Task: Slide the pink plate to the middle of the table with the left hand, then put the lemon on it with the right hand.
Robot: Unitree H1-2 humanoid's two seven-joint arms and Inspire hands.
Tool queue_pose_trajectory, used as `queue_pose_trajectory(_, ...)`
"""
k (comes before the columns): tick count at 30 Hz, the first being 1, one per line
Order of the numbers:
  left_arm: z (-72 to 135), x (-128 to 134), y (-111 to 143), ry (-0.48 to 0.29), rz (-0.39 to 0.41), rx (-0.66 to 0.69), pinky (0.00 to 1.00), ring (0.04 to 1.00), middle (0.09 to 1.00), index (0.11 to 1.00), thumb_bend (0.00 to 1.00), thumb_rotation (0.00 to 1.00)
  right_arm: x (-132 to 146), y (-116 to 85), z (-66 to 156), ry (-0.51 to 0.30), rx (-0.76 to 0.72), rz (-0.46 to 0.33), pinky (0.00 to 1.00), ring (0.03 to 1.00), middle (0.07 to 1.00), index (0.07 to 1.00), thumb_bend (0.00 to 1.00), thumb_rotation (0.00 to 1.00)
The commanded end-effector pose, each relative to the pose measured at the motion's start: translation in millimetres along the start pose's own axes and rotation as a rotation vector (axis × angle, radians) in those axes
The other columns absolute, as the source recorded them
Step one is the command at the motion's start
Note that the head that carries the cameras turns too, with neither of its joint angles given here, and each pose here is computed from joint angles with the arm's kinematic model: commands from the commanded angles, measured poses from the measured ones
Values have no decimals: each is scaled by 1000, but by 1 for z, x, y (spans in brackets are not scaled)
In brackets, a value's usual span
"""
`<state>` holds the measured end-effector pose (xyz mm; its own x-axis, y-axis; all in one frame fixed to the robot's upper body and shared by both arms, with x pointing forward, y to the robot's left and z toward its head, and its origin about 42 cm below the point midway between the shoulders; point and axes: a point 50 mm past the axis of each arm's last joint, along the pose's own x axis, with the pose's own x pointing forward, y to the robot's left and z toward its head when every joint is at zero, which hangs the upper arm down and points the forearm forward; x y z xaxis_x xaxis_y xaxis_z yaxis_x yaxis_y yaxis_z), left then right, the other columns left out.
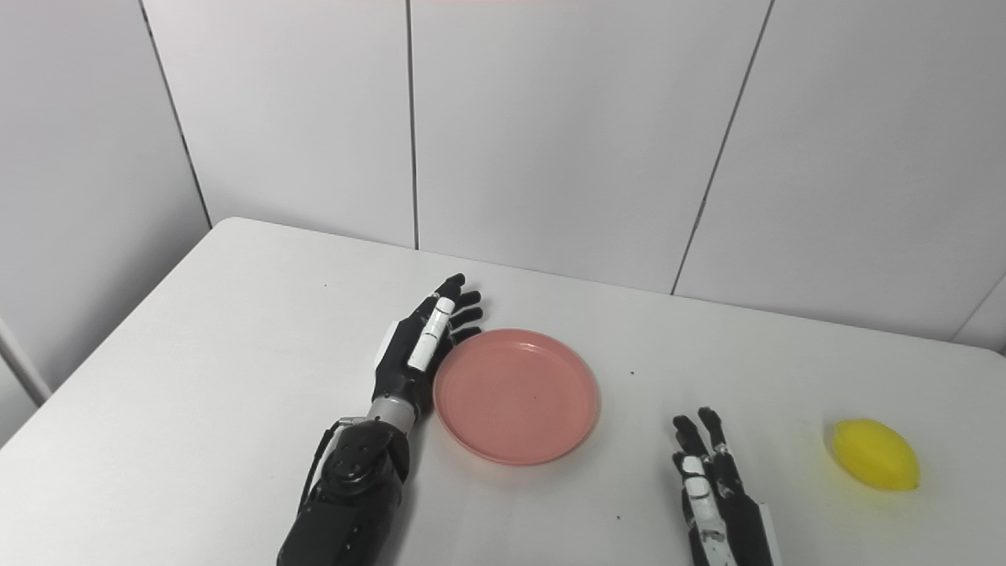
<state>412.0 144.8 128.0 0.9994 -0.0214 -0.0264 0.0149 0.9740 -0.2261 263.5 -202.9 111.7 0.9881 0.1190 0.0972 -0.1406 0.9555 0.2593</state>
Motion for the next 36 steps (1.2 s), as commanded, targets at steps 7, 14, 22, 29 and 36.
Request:
queue_pose_trajectory(7, -26, -13, 10, 167, 24, -29, 762, 819, 829, 854, 685, 762, -3, 16, -17, 35, 35, -3, 1000, 969, 896, 953, 718, 634)
queue_pose_trajectory(14, -22, -14, 12, 174, 14, -42, 763, 816, 832, 852, 682, 752, 0, 25, -17, 37, 39, -1, 1000, 967, 901, 949, 721, 627)
queue_pose_trajectory(22, -21, -14, 11, 173, 3, -28, 725, 797, 816, 857, 678, 731, 3, 28, -18, 36, 38, 8, 1000, 975, 902, 949, 732, 636)
queue_pose_trajectory(29, -25, -17, 3, 179, -2, -25, 775, 807, 830, 937, 671, 735, 4, 25, -19, 36, 40, 11, 1000, 982, 907, 950, 727, 638)
queue_pose_trajectory(36, -23, -18, -3, 175, 3, -23, 774, 779, 809, 948, 670, 729, 4, 25, -19, 34, 31, 11, 1000, 981, 902, 948, 744, 637)
